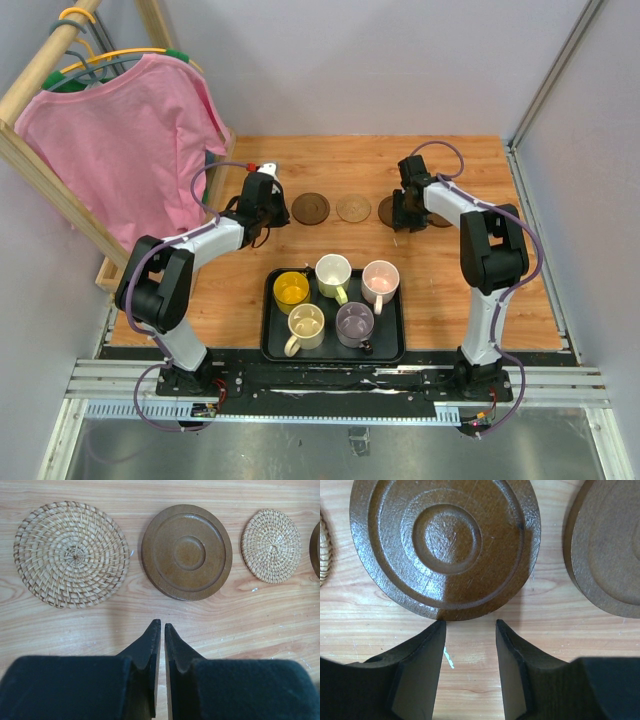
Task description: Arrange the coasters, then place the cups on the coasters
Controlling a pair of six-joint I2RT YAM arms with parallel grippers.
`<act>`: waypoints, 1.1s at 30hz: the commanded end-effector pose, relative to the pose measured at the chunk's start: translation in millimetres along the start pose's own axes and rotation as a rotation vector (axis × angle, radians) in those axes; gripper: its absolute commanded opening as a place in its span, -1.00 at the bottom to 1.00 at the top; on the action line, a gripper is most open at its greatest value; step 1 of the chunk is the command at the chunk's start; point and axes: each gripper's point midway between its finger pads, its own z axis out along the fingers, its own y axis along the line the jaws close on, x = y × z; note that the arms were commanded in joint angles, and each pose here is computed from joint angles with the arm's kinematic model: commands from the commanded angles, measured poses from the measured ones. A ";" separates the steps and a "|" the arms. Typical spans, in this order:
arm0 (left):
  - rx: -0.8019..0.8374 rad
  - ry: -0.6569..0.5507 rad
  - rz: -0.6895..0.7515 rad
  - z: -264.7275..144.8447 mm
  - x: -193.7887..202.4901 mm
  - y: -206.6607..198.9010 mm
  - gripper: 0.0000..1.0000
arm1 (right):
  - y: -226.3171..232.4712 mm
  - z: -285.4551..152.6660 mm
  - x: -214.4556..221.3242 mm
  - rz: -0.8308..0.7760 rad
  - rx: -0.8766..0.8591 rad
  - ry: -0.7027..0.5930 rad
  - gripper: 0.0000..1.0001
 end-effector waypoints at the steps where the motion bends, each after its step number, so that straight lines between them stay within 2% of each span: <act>1: 0.001 -0.036 -0.010 -4.3 -8.8 -1.0 -0.77 | 1.3 21.2 23.6 -0.022 0.017 0.086 -0.09; 33: 0.003 -0.049 -0.011 -8.3 -12.4 -1.7 -0.77 | 6.6 20.4 9.0 -0.084 -0.015 0.060 -0.09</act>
